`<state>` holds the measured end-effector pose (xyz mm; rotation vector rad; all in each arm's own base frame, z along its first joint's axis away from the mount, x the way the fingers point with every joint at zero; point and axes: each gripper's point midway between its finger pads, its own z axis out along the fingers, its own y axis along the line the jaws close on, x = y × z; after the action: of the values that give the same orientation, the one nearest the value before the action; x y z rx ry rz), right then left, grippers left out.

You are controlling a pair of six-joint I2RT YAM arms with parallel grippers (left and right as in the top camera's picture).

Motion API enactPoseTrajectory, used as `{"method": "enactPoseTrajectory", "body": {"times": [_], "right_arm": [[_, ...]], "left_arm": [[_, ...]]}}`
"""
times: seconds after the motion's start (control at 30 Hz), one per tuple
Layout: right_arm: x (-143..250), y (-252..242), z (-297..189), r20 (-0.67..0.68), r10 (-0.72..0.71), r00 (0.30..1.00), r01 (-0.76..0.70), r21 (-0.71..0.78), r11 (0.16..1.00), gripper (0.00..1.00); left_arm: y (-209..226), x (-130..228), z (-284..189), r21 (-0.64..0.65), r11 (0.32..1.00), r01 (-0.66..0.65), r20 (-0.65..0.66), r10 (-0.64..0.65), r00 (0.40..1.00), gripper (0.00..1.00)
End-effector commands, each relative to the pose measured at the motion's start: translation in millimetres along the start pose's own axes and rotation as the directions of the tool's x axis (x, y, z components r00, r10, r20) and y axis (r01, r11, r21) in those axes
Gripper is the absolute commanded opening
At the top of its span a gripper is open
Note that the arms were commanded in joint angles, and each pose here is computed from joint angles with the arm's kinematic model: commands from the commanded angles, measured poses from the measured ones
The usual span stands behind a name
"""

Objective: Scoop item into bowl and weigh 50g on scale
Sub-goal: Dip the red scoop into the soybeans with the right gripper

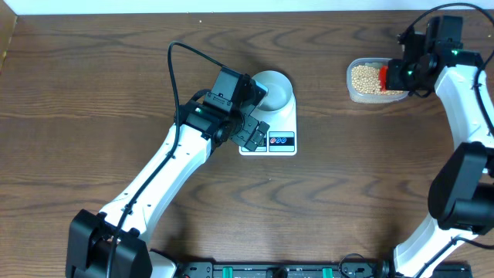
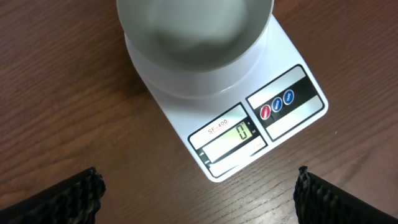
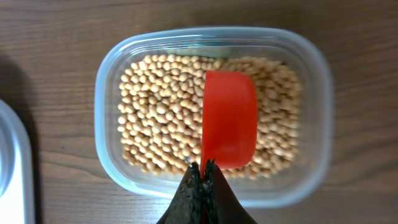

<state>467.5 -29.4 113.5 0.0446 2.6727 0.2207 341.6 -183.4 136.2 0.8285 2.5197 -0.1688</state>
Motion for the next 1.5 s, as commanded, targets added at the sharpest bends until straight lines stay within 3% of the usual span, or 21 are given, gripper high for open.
{"method": "enactPoseTrajectory", "body": {"times": [0.0, 0.53, 1.0, 1.47], "right_arm": [[3, 13, 15, -0.032, 0.067, 0.997, -0.071, -0.128, 0.989, 0.01], [6, 11, 14, -0.091, 0.240, 0.967, -0.254, -0.447, 0.857, 0.01], [30, 14, 40, -0.197, 0.285, 0.938, -0.347, -0.531, 0.774, 0.01], [20, 8, 27, -0.175, 0.321, 0.931, -0.357, -0.623, 0.696, 0.01]], "left_arm": [[3, -3, -6, -0.013, 1.000, -0.015, 0.017, 0.015, 1.000, 1.00], [3, -3, -6, -0.013, 1.000, -0.015, 0.017, 0.015, 1.000, 1.00], [3, -3, -6, -0.013, 1.000, -0.015, 0.018, 0.015, 1.000, 1.00], [3, -3, -6, -0.013, 1.000, -0.015, 0.017, 0.015, 1.000, 1.00]]}}
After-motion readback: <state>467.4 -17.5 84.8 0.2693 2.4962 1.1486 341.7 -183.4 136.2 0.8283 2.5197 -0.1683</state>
